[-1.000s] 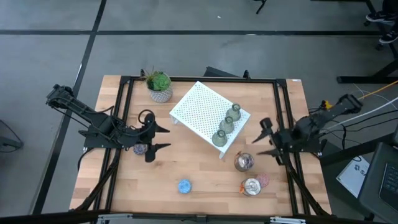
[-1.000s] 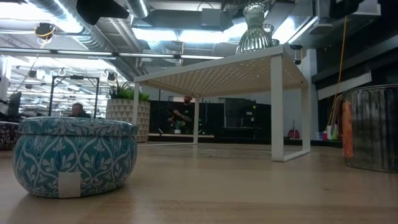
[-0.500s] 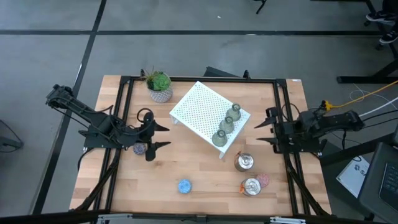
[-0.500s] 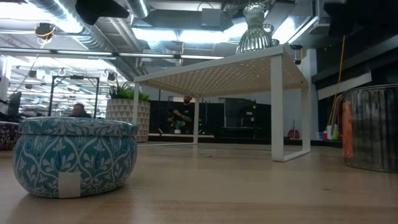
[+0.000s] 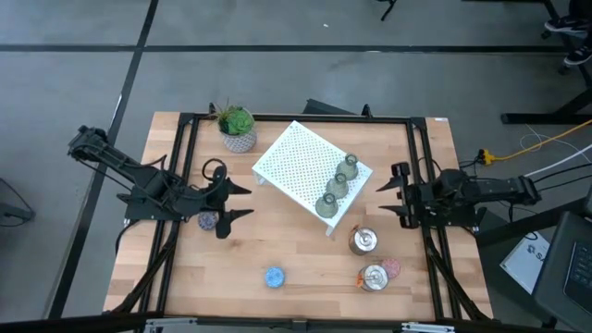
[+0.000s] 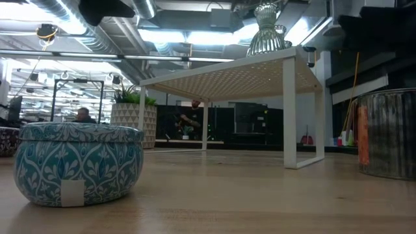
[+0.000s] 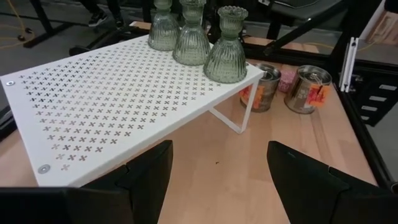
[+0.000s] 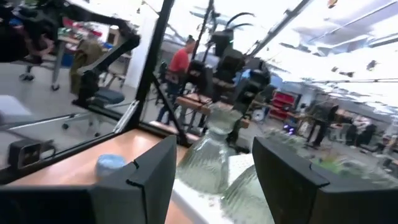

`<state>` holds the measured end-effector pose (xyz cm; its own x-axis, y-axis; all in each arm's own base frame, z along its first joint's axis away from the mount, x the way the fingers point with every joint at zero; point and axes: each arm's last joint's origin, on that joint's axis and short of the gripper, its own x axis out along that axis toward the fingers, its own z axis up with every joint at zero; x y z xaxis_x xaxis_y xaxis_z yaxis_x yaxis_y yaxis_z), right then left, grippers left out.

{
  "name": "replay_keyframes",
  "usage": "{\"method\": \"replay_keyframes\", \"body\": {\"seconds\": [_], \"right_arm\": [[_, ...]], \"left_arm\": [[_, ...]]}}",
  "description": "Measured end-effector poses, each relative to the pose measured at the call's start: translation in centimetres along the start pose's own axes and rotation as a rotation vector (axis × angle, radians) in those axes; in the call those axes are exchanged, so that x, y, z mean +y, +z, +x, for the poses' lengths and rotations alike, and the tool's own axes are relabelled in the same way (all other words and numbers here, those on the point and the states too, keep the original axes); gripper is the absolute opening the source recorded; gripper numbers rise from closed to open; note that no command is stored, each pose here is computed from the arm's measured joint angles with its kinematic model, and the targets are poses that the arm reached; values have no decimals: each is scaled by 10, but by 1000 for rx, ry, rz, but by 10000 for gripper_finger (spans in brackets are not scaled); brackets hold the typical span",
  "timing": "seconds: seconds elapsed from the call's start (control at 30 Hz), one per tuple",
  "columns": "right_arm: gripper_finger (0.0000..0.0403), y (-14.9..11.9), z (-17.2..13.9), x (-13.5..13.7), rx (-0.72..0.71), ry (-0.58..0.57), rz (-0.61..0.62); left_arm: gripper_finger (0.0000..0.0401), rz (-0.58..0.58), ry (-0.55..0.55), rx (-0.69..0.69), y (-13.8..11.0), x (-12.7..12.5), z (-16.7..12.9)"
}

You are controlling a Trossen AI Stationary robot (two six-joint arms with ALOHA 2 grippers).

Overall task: Pick & Place candle stick holders
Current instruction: Put the black patterned scented candle on the shelf

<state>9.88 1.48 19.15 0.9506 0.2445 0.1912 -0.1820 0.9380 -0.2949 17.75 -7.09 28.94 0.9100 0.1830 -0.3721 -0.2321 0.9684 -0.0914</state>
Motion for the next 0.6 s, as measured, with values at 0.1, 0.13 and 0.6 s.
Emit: {"method": "replay_keyframes", "body": {"seconds": [0.1,0.13,0.6], "right_arm": [[215,-2,0,2,11,62,15],[215,-3,0,2,16,83,30],[215,-9,-1,5,67,138,46]], "left_arm": [[258,-4,-2,8,1,2,2],[258,-6,-11,15,1,3,2],[258,23,-128,152,-3,11,7]]}}
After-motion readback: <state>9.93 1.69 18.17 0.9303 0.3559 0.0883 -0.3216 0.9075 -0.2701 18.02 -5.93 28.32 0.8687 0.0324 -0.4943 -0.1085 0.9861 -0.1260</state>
